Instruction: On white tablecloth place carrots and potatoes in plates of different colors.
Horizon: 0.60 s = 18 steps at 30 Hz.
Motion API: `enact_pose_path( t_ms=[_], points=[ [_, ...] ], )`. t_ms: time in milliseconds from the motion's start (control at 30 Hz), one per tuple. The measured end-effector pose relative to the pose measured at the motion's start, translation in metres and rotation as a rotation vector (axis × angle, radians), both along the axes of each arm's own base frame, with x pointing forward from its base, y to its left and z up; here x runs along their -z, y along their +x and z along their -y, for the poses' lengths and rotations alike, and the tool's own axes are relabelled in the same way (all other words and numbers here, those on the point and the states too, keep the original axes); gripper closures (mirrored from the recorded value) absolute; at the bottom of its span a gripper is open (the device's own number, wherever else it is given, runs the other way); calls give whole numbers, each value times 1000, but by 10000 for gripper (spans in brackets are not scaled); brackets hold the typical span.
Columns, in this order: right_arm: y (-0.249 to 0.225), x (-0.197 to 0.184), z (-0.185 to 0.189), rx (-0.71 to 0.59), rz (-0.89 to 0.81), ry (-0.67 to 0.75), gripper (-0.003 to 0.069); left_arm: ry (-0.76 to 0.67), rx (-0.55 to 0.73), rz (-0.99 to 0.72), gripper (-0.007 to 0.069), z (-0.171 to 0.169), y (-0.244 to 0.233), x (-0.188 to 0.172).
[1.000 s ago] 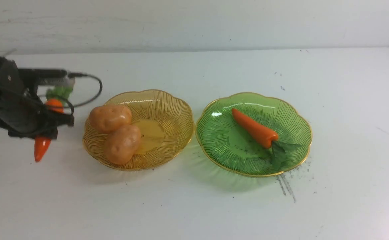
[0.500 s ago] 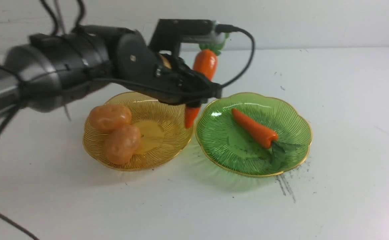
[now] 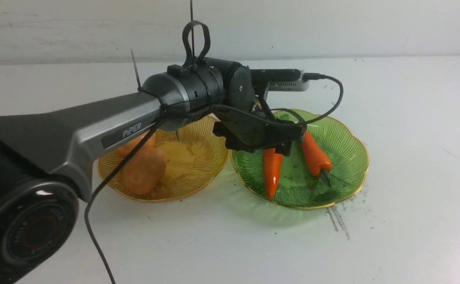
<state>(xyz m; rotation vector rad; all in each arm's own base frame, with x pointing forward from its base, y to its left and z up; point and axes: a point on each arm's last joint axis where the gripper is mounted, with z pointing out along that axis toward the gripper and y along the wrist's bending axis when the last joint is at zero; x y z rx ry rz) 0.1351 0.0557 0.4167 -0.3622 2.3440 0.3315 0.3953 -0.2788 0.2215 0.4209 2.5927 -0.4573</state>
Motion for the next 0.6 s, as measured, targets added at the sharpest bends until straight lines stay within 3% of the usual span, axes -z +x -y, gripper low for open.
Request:
enact_pose_path(
  t_ms=[100, 167, 233, 400, 600],
  points=[
    [0, 0, 0, -7, 5, -12, 676, 9, 17, -9, 31, 1, 0, -14],
    [1, 0, 2, -1, 15, -39, 676, 25, 41, -25, 81, 1, 0, -34],
    [1, 0, 5, 15, 25, -62, 676, 46, 67, -35, 184, 0, -2, -53],
    [-15, -9, 19, 119, 161, -50, 676, 156, 118, 20, 570, -17, -12, -103],
    [-65, -6, 52, 309, 557, 55, 676, 174, 97, 104, 629, -43, -42, -151]
  ],
)
